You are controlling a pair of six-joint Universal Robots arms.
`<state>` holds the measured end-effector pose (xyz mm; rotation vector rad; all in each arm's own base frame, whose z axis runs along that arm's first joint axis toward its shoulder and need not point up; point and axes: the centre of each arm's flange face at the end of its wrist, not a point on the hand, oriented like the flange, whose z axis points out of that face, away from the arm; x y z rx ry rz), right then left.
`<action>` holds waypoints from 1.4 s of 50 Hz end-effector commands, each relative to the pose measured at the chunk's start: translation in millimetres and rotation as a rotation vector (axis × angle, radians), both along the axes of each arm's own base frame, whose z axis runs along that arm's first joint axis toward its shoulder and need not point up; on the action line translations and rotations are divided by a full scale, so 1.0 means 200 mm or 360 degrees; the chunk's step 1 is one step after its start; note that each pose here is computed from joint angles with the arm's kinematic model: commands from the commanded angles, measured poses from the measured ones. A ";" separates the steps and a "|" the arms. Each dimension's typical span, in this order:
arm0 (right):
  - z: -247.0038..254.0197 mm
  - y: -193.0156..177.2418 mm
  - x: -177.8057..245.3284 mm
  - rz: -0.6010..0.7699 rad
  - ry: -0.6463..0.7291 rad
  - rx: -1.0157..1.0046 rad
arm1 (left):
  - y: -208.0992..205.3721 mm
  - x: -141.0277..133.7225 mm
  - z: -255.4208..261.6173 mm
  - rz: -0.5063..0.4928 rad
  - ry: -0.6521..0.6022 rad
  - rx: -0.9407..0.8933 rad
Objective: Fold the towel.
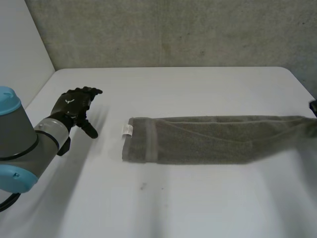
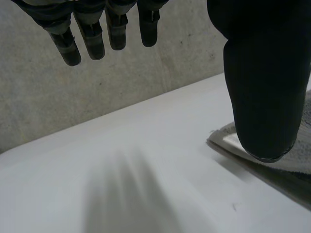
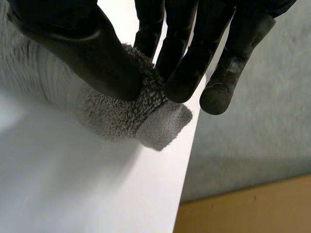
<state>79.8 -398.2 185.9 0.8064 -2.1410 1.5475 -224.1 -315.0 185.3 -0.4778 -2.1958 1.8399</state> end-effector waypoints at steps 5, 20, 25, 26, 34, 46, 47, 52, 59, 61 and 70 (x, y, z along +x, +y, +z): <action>0.26 0.24 0.99 0.0581 -0.0103 -0.0303 | 0.01 -0.01 0.06 -0.0004 0.0043 -0.0042; -0.13 0.95 1.84 0.1371 -0.0111 -0.0169 | 0.02 -0.01 0.06 -0.0005 0.0053 -0.0032; -0.21 1.04 1.89 0.1481 -0.0093 -0.0123 | 0.02 -0.01 0.06 -0.0010 0.0050 -0.0028; -0.21 1.04 1.89 0.1481 -0.0093 -0.0122 | 0.02 -0.01 0.06 -0.0010 0.0050 -0.0029; -0.24 1.08 1.91 0.1602 -0.0099 -0.0084 | 0.02 -0.02 0.06 -0.0012 0.0053 -0.0038; -0.01 1.03 1.73 0.1462 -0.0125 -0.0110 | 0.01 -0.03 0.08 -0.0019 0.0059 -0.0056; 0.02 0.98 1.64 0.1382 -0.0130 -0.0092 | 0.02 -0.04 0.08 -0.0032 0.0061 -0.0060; 0.05 0.87 1.36 0.1131 -0.0215 0.0016 | 0.07 -0.11 0.07 -0.0103 0.0057 -0.0051; 0.00 0.77 1.04 0.0815 -0.0325 0.0081 | 0.16 -0.23 -0.01 -0.0235 0.0021 0.0002; -0.03 0.75 0.98 0.0772 -0.0326 0.0100 | 0.18 -0.26 -0.03 -0.0260 0.0011 0.0022; -0.22 0.74 0.88 0.0766 -0.0390 0.0194 | 0.20 -0.31 -0.10 -0.0306 0.0003 0.0051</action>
